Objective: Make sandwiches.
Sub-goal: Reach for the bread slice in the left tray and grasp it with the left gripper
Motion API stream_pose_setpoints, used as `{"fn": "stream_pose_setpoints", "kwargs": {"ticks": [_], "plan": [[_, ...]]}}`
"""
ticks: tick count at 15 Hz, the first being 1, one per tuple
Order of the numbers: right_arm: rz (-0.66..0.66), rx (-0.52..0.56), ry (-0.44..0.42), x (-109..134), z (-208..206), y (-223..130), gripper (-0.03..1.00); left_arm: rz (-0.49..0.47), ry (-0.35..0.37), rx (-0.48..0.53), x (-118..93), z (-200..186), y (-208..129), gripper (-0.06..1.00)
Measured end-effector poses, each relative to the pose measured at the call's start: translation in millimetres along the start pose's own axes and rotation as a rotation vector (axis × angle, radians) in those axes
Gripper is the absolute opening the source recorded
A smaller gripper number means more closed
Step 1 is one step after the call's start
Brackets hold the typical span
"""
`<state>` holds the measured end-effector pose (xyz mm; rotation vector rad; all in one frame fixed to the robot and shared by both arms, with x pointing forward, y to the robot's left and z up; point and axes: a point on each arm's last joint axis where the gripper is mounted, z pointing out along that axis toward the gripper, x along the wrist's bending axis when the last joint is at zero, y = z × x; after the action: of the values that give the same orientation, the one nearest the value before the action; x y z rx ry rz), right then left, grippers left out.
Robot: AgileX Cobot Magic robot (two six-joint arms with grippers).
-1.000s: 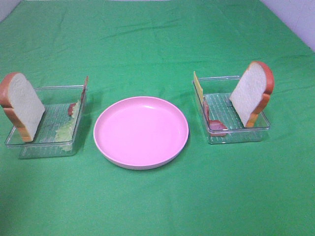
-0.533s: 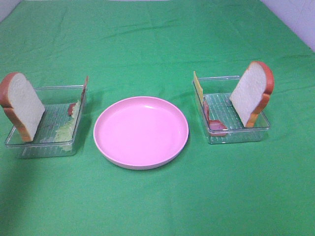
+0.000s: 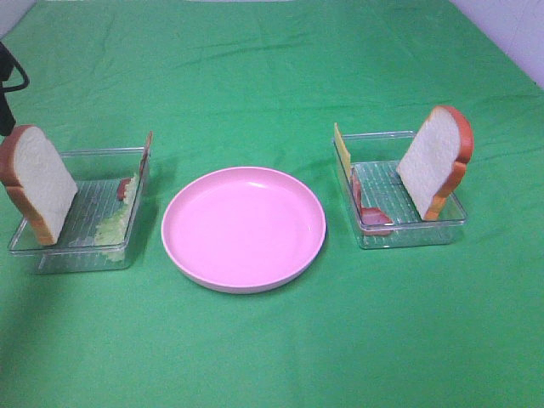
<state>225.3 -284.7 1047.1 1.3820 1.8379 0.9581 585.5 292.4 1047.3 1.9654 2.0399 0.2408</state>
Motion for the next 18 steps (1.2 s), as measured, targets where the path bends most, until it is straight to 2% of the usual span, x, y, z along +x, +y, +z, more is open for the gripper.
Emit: {"fn": "stream_pose_setpoints", "kwargs": {"ticks": [4,7,12,13,14,15,18], "plan": [[0.0,0.0,0.0,0.0,0.0,0.0,0.71,-0.006,0.004,-0.005,2.3,36.8,21.2,0.71],[0.0,0.0,0.0,0.0,0.0,0.0,0.71,-0.009,0.003,0.039,4.5,69.5,25.1,0.71],[0.0,0.0,0.0,0.0,0.0,0.0,0.71,0.008,0.005,0.058,6.1,88.0,25.3,0.7],[0.0,0.0,0.0,0.0,0.0,0.0,0.71,0.012,0.005,0.064,6.0,90.8,24.9,0.68],[0.0,0.0,0.0,0.0,0.0,0.0,0.71,0.012,0.005,0.048,5.8,93.0,26.5,0.58],[0.0,0.0,0.0,0.0,0.0,0.0,0.71,0.012,0.005,0.044,5.8,93.0,26.8,0.55],[0.0,0.0,0.0,0.0,0.0,0.0,0.71,0.013,0.003,0.039,4.9,93.1,27.2,0.32]]}}
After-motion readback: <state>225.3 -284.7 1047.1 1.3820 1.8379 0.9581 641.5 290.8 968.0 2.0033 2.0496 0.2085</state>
